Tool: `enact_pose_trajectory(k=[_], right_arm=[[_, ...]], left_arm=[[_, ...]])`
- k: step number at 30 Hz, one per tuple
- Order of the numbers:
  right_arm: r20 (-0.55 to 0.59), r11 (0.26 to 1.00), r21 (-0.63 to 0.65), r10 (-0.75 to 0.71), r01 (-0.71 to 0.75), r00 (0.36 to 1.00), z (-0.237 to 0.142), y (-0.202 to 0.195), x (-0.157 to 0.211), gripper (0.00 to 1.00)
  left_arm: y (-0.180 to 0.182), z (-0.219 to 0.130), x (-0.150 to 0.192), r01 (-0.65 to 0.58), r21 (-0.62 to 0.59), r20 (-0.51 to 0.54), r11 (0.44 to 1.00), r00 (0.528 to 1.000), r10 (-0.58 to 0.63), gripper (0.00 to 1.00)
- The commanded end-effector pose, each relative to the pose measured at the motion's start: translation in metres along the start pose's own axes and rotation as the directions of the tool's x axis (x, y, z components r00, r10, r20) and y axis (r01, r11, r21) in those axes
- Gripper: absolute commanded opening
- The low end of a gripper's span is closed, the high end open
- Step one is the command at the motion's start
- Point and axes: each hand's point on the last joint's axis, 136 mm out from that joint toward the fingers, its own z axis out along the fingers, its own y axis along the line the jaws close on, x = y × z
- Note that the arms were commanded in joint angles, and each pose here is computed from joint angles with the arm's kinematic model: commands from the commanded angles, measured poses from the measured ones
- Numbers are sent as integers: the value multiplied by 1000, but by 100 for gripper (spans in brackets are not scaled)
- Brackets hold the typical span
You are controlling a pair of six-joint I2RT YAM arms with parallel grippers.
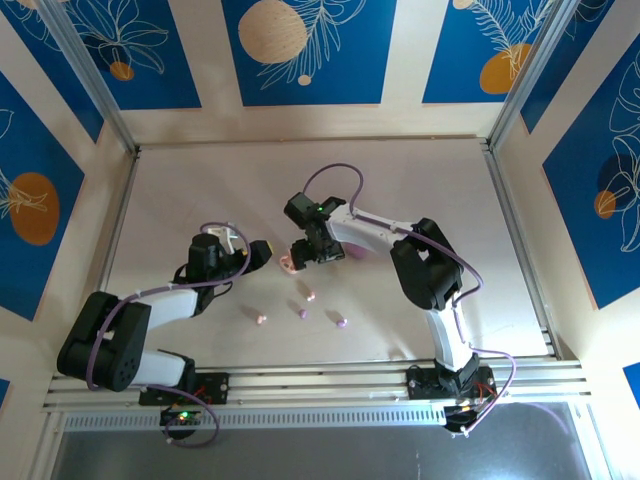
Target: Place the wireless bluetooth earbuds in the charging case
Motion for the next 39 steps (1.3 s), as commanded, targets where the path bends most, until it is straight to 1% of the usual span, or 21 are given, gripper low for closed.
enact_pose_trajectory(k=[1,9,13,20,21,23,24,25,28,34,36,39], right_arm=[[-3,1000,19,-2,2,1000,0,-6,-6,78],[-10,1000,19,2,-2,1000,4,-9,-14,78],[-9,1000,2,1,-1,1000,1,-6,-14,78],[13,999,-46,7,-7,1000,-23,1,8,78],[13,998,-65,13,-12,1000,-26,2,13,78],[17,994,-107,28,-26,999,-31,5,22,77],[15,991,-132,37,-34,999,-33,6,27,76],[14,987,-153,45,-42,999,-34,7,31,75],[7,968,-241,71,-67,997,-40,13,42,69],[-31,903,-411,118,-120,993,-43,22,55,57],[-52,887,-441,129,-139,990,-39,23,57,52],[-77,876,-454,142,-162,987,-32,22,60,50]], left_arm=[[2,-2,0,0,6,6,1000,1000,0,85],[1,-2,0,1,11,4,1000,1000,-1,86],[1,-2,1,2,13,3,1000,1000,-2,87],[-2,-8,-3,-10,20,30,1000,1000,9,87],[-3,-10,-3,-14,21,38,1000,999,13,88],[-4,-13,-4,-21,21,54,1000,998,20,95],[-5,-16,-5,-25,23,64,999,998,23,99],[-6,-18,-6,-29,25,72,999,997,28,100],[-9,-26,-9,-47,25,105,999,994,44,100],[-15,-44,-15,-99,1,173,995,980,97,100],[-18,-49,-16,-117,-1,188,993,975,115,100],[-21,-51,-16,-134,-2,197,991,972,132,100]])
